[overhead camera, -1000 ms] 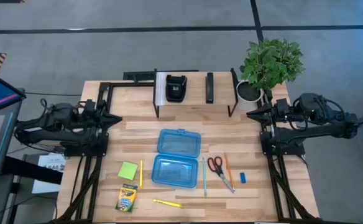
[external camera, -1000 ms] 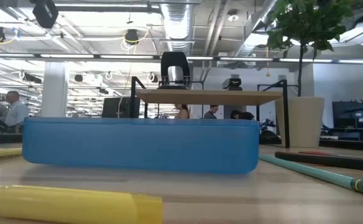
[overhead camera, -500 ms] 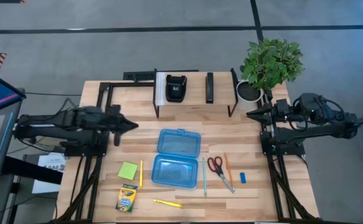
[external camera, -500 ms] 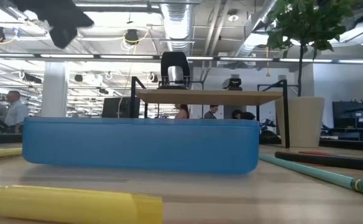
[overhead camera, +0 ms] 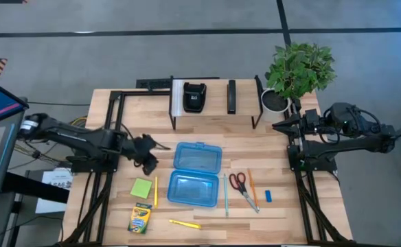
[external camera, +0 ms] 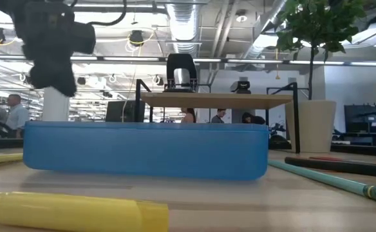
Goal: Pack school essentials
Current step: Put the yellow pen into the blue supply box
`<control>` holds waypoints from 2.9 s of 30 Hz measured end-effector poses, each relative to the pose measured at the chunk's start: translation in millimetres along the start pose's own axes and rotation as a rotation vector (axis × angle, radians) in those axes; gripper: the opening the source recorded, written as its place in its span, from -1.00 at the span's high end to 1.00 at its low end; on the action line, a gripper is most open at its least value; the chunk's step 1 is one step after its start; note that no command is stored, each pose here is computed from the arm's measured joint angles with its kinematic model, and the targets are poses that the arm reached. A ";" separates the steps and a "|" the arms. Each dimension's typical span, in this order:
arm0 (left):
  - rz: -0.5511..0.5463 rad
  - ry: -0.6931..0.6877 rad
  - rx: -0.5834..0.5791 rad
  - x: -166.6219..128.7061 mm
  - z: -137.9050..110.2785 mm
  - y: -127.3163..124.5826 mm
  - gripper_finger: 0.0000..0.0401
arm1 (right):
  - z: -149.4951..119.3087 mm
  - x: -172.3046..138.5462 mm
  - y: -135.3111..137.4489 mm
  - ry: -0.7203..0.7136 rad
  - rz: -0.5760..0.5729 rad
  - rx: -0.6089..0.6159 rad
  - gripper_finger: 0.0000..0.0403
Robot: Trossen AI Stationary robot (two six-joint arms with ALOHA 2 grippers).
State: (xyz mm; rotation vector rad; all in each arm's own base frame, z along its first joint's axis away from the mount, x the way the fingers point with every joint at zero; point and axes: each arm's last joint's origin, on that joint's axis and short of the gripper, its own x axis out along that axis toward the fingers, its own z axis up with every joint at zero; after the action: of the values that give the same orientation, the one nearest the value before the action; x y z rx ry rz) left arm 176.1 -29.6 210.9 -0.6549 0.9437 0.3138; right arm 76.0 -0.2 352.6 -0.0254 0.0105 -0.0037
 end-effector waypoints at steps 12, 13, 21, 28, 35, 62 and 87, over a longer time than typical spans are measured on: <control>0.088 -0.010 -0.177 24.8 -55.3 -39.9 0.51 | 0.0 0.0 0.0 0.000 0.000 0.000 0.72; 0.103 0.004 -0.184 28.3 -58.7 -40.8 0.51 | -0.1 0.1 0.0 0.001 0.000 0.000 0.72; 0.207 0.086 -0.173 54.0 -68.7 -62.0 0.51 | -0.1 0.0 0.0 0.000 0.000 0.000 0.72; 0.295 0.149 -0.143 66.8 -68.1 -77.2 0.51 | 0.0 0.0 0.0 0.000 0.000 0.000 0.72; 0.316 0.215 -0.155 78.0 -72.6 -80.1 0.51 | -0.1 0.1 0.0 0.001 0.000 0.000 0.72; 0.346 0.237 -0.241 95.1 -71.1 -77.3 0.94 | 0.0 0.1 0.0 0.000 0.000 0.000 0.72; 0.116 0.006 -0.029 34.4 -32.2 -97.3 1.00 | 0.0 0.1 0.0 0.000 0.000 0.026 0.72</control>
State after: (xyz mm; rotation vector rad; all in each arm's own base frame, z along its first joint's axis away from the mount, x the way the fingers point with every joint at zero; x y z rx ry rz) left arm 225.2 -125.8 206.1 -0.6290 0.9858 0.4290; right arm 76.1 -0.1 352.6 0.0002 0.0109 -0.0038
